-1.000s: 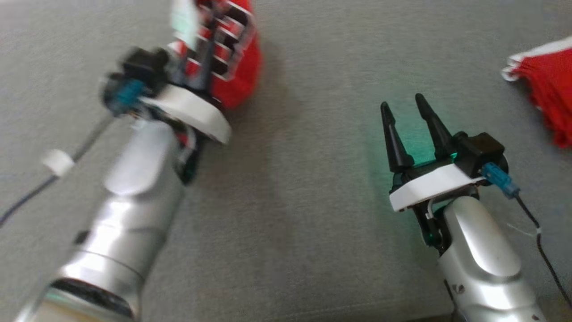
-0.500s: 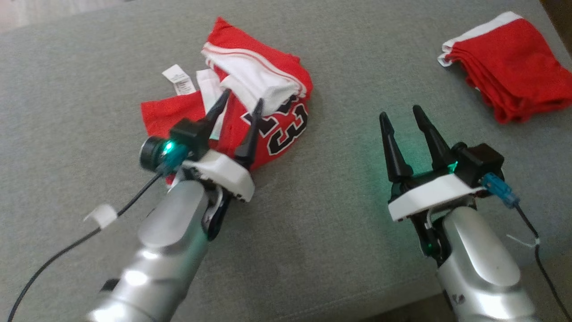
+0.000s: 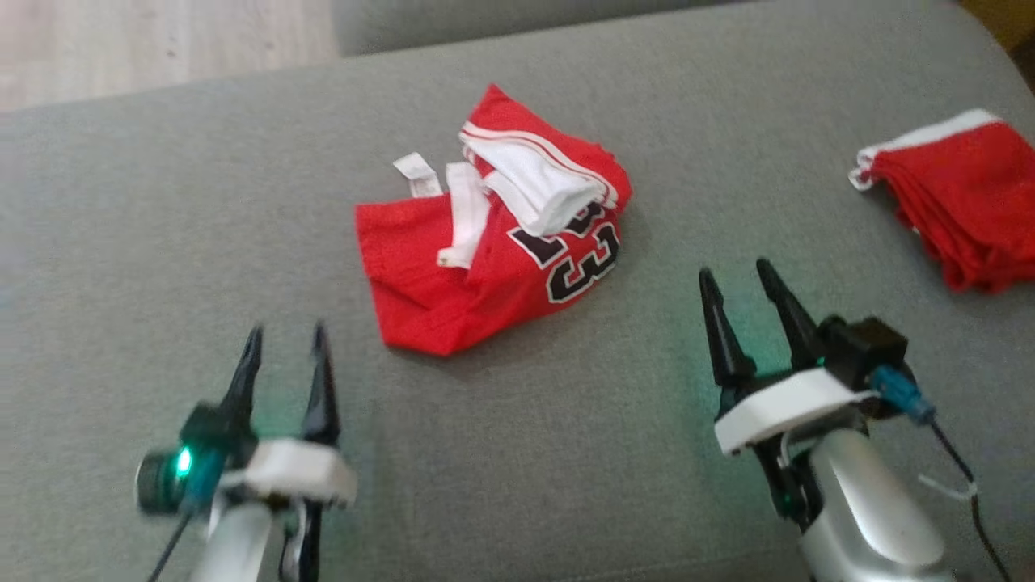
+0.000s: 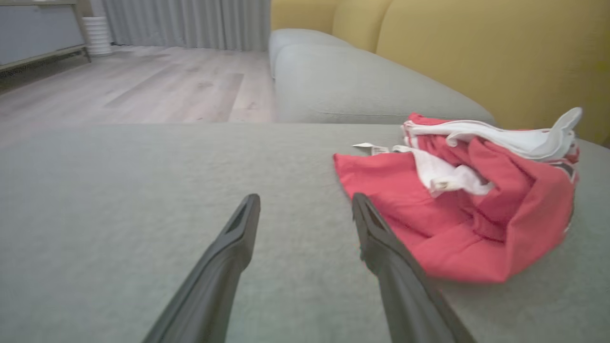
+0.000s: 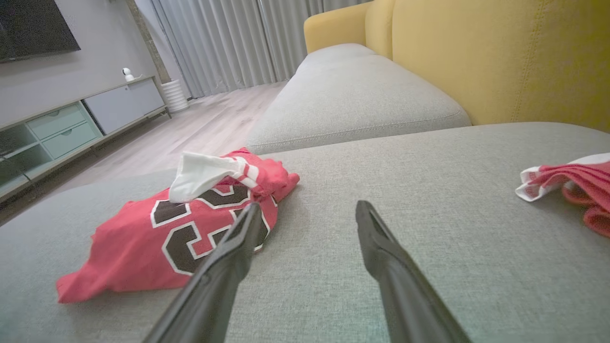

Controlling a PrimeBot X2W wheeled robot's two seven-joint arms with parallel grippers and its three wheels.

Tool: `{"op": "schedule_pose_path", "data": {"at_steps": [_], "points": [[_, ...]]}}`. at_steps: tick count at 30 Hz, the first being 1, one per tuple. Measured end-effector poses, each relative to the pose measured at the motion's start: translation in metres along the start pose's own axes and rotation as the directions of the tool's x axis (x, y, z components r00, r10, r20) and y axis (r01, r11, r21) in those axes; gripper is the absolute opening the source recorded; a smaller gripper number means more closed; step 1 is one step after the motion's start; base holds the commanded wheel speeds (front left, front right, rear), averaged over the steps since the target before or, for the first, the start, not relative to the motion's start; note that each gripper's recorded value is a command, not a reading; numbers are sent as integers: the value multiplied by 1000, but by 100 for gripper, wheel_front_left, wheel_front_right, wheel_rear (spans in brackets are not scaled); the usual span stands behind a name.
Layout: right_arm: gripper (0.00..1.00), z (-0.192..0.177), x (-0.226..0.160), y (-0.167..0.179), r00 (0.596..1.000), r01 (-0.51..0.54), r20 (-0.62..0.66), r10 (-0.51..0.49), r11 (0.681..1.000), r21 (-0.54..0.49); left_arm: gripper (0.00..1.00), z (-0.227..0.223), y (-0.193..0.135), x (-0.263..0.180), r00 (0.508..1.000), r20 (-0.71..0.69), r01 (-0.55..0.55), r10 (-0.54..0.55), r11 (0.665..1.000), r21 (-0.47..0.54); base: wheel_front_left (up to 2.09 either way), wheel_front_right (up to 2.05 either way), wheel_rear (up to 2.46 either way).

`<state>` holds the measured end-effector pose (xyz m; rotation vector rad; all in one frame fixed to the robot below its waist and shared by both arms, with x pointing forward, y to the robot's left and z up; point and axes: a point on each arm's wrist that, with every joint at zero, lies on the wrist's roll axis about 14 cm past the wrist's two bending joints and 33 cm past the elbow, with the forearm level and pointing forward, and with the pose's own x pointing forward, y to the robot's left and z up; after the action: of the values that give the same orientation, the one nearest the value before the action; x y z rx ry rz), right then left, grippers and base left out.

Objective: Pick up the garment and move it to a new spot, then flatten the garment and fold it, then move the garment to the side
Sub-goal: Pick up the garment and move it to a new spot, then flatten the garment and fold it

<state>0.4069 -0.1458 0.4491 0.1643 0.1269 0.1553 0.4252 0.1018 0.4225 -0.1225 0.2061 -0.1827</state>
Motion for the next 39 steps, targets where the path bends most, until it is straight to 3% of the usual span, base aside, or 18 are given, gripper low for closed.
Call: {"op": "schedule_pose_path", "data": {"at_steps": [8,16,28,32,39], "points": [[100,-4,-14,16,999,-35,-10,35,999,-5,100,-9,46,-68,985,10,-173,173,985,21,0,0,0],[100,-18,-28,25,998,-52,-44,52,999,-1,100,-8,56,-102,975,35,-220,219,975,26,0,0,0],[100,-23,-26,28,996,-60,-61,60,998,1,100,-11,48,-100,980,28,-196,196,981,11,0,0,0],[100,-18,-8,38,993,-106,-59,103,993,-42,100,-16,41,-95,985,9,-175,175,985,6,0,0,0],[100,24,55,74,973,-225,12,229,964,-144,100,-14,39,-83,986,7,-166,166,986,-15,0,0,0]]}}
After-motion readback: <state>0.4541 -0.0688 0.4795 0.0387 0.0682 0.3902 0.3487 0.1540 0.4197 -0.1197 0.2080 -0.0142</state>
